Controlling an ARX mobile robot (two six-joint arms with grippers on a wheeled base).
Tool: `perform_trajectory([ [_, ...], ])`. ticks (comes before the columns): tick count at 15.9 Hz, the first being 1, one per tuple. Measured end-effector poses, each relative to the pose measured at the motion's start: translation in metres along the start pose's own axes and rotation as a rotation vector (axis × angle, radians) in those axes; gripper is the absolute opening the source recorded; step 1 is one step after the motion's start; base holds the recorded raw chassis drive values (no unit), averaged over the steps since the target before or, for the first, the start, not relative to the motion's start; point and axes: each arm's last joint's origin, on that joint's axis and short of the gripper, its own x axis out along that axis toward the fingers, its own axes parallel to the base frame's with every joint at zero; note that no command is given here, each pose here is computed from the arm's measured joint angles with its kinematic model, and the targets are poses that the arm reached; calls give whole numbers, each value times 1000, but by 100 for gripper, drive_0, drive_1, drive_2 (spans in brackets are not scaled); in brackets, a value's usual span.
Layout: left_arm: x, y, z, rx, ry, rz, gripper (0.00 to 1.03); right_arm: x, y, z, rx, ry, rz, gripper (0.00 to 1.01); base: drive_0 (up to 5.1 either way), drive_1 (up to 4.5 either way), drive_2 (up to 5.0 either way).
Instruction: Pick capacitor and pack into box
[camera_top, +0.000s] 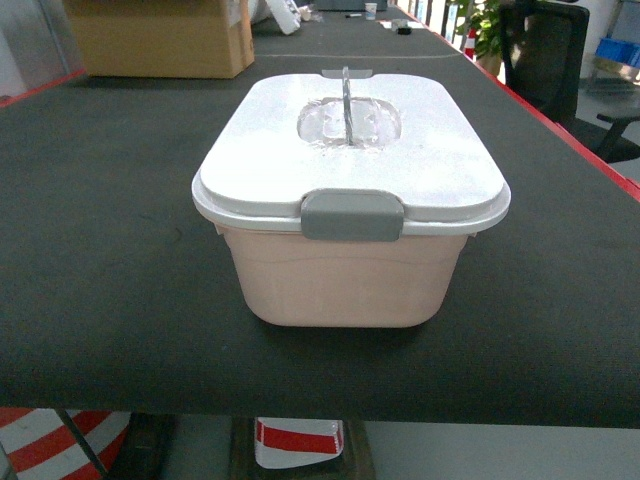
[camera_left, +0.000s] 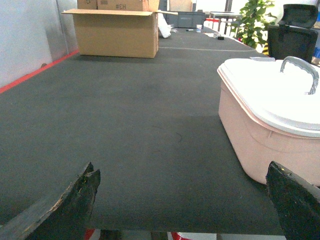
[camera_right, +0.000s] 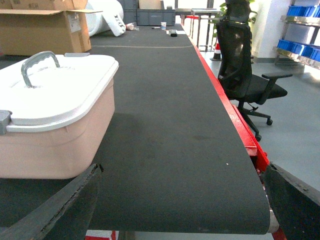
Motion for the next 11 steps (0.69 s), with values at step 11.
perform_trajectory([
  [11,0,0,0,0,0,0,98,0,0,0,0,0,0,98,0,0,0],
])
